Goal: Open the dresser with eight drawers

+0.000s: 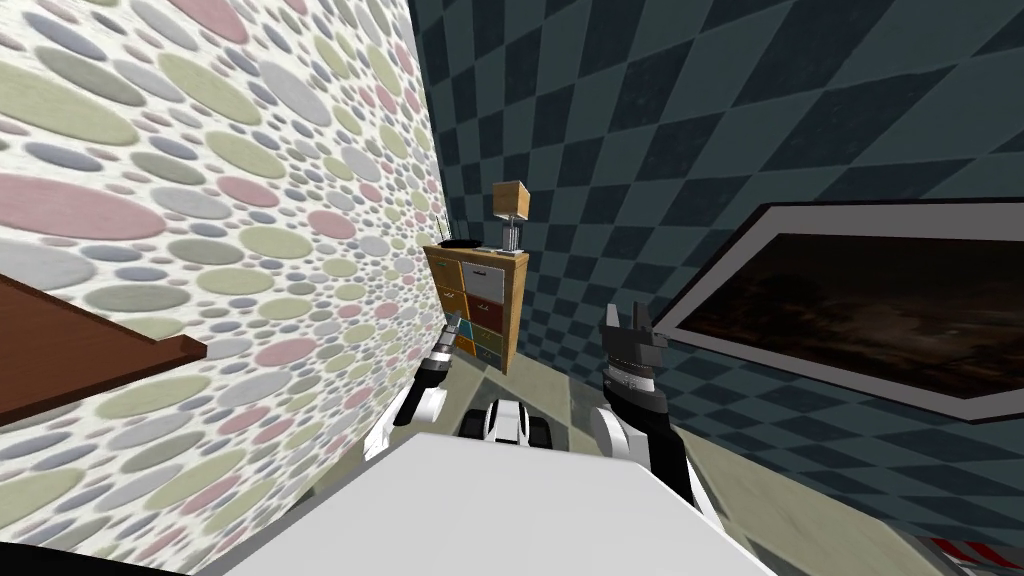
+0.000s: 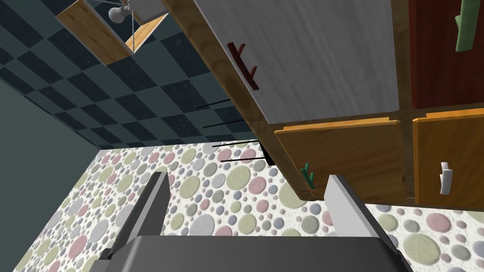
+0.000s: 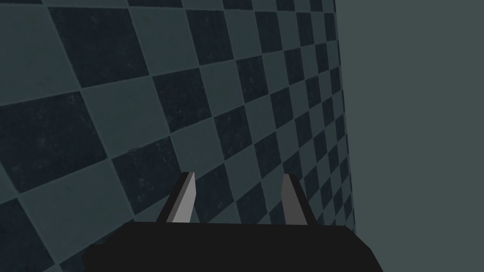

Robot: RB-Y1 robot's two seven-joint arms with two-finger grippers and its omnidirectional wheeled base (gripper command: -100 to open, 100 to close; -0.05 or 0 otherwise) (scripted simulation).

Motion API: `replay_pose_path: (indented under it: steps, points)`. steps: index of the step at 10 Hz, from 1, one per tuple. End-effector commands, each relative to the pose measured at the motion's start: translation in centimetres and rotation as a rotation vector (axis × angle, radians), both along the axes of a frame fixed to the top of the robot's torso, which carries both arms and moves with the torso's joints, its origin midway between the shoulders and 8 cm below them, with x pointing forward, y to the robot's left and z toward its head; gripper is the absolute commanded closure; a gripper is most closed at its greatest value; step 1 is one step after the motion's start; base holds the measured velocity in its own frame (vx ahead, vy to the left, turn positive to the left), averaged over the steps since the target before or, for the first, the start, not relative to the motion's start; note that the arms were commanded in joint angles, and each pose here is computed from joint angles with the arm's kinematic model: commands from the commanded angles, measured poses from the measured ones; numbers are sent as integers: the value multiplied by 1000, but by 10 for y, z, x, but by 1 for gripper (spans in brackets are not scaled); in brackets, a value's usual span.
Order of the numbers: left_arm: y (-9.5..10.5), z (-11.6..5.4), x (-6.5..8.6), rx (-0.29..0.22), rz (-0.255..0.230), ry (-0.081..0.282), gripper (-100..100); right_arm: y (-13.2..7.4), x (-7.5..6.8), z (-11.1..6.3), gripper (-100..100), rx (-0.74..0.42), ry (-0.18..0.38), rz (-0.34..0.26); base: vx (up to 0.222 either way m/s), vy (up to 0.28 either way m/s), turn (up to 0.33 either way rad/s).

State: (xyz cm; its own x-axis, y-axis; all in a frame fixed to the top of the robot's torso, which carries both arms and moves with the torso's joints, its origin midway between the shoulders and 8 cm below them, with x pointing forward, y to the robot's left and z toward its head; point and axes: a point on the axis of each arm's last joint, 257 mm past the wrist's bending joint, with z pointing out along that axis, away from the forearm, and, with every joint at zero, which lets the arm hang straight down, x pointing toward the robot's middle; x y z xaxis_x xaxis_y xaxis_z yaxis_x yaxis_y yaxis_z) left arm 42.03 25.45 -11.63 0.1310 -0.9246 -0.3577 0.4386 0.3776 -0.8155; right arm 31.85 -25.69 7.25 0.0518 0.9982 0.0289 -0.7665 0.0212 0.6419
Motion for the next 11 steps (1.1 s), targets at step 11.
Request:
replay_pose_path:
  steps: [11]
  points:
    - [-15,-121,32,94,-26,242,-100,0,0,0,0,0,0,0,102,4,-44]
